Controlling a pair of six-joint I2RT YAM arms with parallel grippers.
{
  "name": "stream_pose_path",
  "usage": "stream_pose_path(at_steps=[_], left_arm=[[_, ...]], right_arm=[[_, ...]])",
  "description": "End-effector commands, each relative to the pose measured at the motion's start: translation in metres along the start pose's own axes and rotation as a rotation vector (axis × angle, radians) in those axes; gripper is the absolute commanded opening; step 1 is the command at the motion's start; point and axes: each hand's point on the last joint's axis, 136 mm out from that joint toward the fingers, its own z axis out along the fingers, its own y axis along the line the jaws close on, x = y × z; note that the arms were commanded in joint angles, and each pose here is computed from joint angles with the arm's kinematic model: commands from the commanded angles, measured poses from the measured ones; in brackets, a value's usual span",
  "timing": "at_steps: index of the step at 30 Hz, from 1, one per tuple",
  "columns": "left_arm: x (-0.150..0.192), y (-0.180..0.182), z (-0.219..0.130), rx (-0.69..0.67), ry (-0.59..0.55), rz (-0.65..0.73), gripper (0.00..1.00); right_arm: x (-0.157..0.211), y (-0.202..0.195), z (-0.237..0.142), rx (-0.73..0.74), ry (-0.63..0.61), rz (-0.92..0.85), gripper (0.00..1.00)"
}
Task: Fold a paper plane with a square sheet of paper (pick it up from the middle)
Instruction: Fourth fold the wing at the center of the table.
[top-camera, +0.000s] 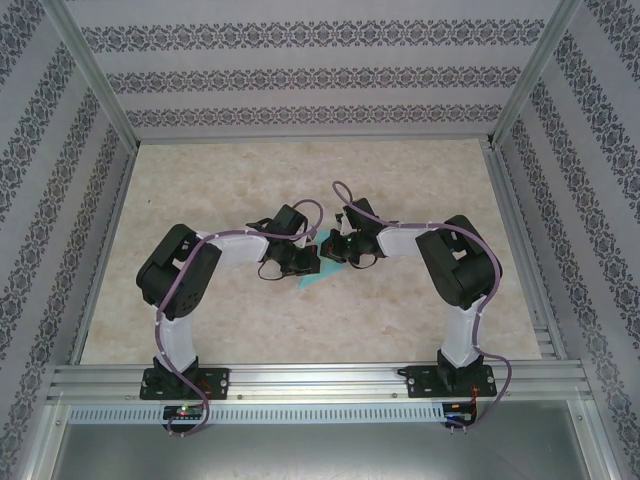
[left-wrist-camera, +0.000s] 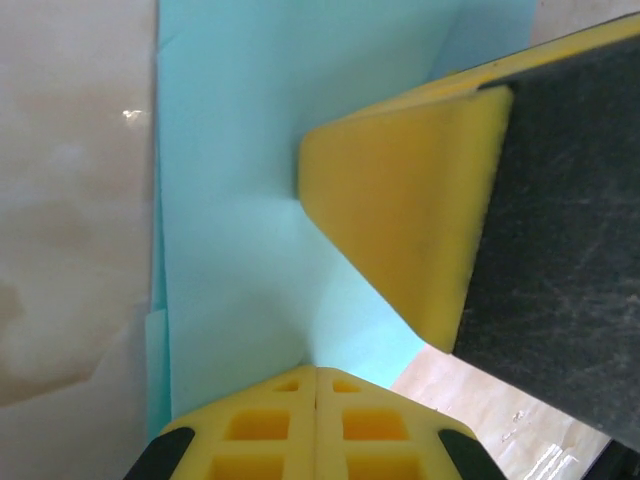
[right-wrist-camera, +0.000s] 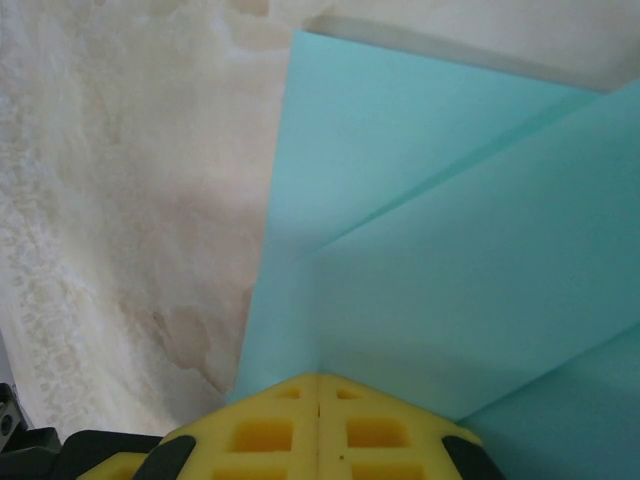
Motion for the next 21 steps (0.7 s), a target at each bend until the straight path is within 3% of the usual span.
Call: stream_pose_path(at_steps=[1,9,21], left_arm=[[-0.002,0.002,0.005,-0.026,-0.001,0.035,0.01],[0.028,0.034,0.004,-0.091,0.059,0.025,0.0],[0.075,0.056,-0.002,0.033,0.075,-0.102,0.0]], right_arm=[[0.061,-0.102,0.018,0.345,0.147,0.116,0.0],[0.066,-0.109,0.017,0.366,0.158,0.118,0.0],[0.07,-0.117,0.015,0.393,0.169,0.119,0.0]])
